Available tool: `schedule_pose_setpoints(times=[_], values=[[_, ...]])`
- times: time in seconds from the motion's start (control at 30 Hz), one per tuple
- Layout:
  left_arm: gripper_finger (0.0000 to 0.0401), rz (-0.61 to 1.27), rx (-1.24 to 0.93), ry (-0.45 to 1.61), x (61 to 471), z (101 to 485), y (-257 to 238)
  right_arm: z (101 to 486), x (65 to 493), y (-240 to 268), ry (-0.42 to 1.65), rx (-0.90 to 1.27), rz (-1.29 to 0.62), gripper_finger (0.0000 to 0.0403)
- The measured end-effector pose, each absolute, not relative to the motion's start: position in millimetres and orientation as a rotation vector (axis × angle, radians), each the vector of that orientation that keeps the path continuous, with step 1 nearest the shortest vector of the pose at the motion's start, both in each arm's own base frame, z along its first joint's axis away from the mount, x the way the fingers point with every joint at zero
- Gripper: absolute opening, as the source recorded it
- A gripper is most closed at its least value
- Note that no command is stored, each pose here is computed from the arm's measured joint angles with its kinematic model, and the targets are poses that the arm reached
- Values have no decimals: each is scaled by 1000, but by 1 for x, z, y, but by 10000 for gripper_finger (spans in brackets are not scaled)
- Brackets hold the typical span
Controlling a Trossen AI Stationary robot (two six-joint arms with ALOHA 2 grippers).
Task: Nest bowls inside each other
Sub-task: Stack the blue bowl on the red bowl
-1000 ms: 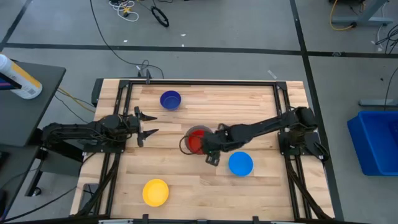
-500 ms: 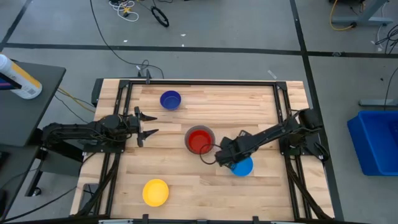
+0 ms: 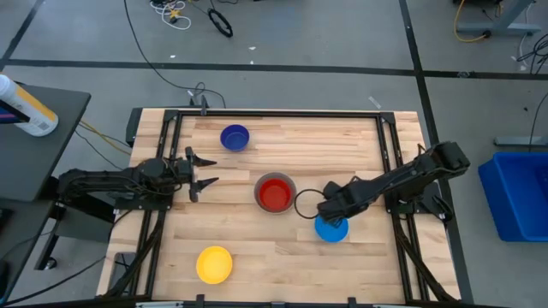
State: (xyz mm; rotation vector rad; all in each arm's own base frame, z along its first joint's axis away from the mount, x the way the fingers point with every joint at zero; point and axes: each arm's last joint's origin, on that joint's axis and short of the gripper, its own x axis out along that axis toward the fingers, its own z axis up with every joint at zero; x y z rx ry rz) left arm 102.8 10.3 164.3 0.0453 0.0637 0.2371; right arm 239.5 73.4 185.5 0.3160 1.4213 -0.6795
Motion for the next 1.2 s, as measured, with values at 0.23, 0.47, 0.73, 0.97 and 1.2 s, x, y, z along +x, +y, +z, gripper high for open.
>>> schedule_pose_setpoints(times=[0.23, 0.47, 0.73, 0.97, 1.2], values=[[267, 238, 45, 63, 104, 162, 10, 191, 233, 73, 1370, 386, -635, 247], [267, 238, 45, 63, 104, 162, 10, 190, 233, 74, 1400, 391, -614, 242], [267, 238, 43, 63, 104, 162, 10, 190, 241, 79, 1374, 478, -507, 245], [267, 238, 42, 63, 104, 162, 10, 190, 244, 80, 1349, 488, -482, 209], [267, 238, 42, 64, 104, 162, 10, 175, 238, 79, 1370, 499, -477, 180]])
